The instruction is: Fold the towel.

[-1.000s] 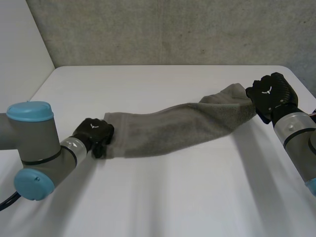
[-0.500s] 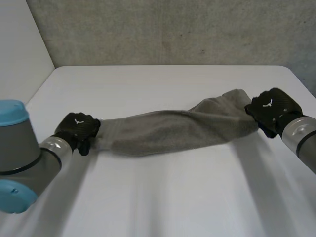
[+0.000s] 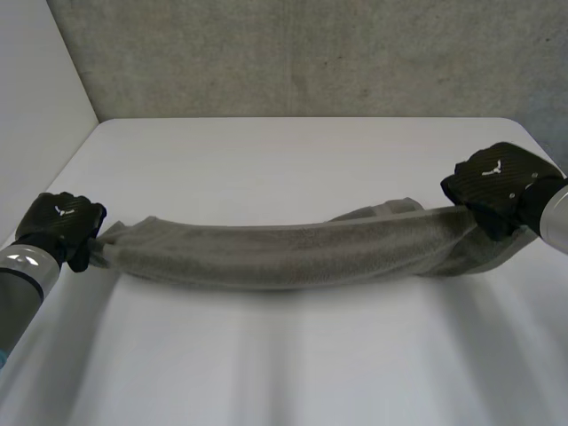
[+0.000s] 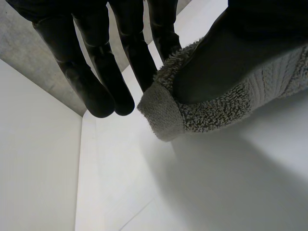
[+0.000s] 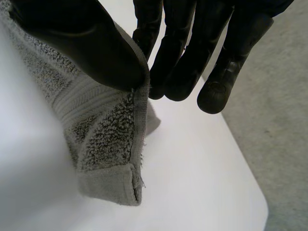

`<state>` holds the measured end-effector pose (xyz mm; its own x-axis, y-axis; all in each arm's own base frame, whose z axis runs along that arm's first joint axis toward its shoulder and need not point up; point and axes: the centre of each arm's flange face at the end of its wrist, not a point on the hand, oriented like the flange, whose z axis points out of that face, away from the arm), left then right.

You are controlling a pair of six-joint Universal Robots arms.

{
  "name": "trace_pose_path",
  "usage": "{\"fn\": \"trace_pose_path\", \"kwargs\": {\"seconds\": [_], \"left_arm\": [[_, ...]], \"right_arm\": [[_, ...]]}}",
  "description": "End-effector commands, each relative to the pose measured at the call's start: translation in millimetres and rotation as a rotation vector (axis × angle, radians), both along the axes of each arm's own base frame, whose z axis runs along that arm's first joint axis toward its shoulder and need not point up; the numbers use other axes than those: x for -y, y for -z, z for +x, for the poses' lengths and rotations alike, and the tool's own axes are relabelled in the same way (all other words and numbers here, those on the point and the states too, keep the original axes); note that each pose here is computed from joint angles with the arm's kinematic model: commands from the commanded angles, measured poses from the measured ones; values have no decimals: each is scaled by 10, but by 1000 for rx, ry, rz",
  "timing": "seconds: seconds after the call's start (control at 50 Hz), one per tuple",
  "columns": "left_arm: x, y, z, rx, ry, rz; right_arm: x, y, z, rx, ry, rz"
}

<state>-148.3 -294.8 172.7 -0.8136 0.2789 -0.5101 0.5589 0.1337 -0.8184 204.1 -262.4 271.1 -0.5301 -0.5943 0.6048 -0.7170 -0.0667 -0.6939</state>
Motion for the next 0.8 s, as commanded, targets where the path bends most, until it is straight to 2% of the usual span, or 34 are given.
{"fn": "trace_pose_path", "kwargs": {"seconds": [0.02, 0.22, 0.34, 0.46, 0.62, 0.7, 0.8], "left_arm": [[-68, 42, -35, -1, 15, 13], [-176, 147, -45, -3, 25, 57], [-230, 187, -27, -2, 20, 77], [-290, 198, -27, -2, 21, 91], [-262, -85, -42, -13, 34, -21], [-180, -316, -139, -32, 110, -104], [-60, -397, -190, -48, 147, -129]], "right_arm": [[17, -75, 38, -9, -17, 11], [220, 432, 302, -50, -72, 147], [421, 596, 327, -106, -32, 145], [463, 621, 339, -146, -31, 120], [446, 677, 405, -149, -48, 102], [475, 696, 399, -149, -32, 81], [567, 637, 426, -124, -20, 7]]}}
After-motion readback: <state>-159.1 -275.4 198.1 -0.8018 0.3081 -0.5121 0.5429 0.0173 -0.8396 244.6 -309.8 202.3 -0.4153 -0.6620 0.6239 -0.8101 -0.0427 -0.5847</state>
